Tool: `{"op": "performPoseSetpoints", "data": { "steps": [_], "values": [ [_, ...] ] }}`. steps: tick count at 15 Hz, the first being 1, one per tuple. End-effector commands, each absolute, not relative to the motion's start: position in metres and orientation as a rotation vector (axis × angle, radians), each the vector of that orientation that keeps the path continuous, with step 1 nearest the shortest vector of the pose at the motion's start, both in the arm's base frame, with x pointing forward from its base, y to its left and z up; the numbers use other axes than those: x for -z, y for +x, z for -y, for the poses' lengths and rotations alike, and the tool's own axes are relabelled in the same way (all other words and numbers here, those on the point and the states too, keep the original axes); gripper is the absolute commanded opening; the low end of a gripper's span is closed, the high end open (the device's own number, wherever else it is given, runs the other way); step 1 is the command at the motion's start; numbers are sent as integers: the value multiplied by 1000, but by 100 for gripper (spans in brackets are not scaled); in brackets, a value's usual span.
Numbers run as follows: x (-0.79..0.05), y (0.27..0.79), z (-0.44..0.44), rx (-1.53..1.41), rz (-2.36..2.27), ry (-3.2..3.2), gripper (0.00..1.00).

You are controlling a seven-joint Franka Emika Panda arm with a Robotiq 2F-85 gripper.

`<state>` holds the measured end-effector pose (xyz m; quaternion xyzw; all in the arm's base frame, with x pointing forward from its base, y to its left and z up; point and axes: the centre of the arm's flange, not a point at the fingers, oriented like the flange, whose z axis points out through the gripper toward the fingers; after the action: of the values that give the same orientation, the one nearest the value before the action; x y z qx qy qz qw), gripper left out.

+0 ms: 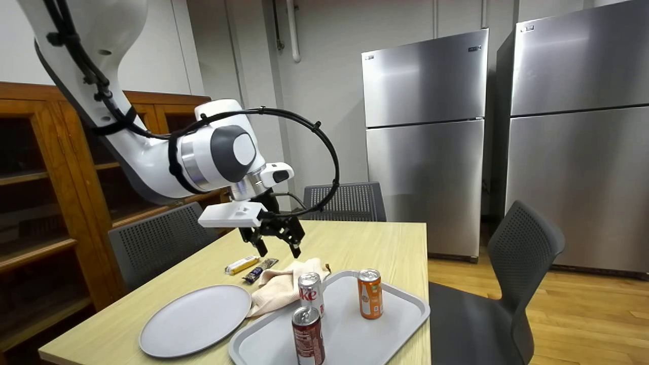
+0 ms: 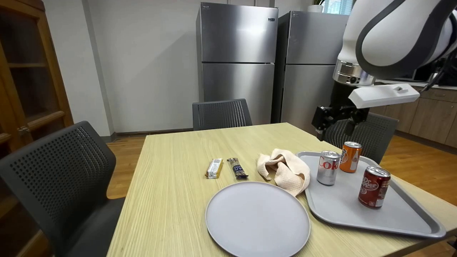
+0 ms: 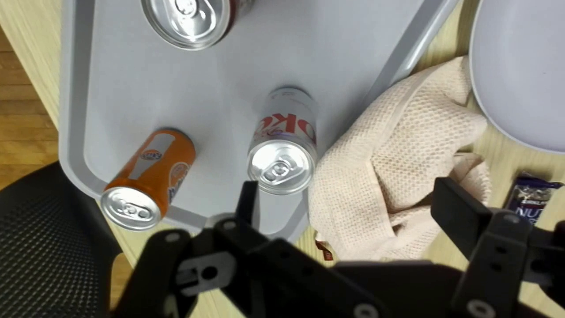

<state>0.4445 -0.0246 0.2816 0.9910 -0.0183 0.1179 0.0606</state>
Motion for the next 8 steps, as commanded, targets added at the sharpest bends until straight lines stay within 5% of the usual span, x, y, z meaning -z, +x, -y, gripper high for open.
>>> {"op": "performPoseSetpoints", "data": {
  "steps": [1,8],
  "values": [
    [-290,459,-8,-368,-24,2996,100],
    [-287,452,-5,-382,-41,3001,100]
  ]
}}
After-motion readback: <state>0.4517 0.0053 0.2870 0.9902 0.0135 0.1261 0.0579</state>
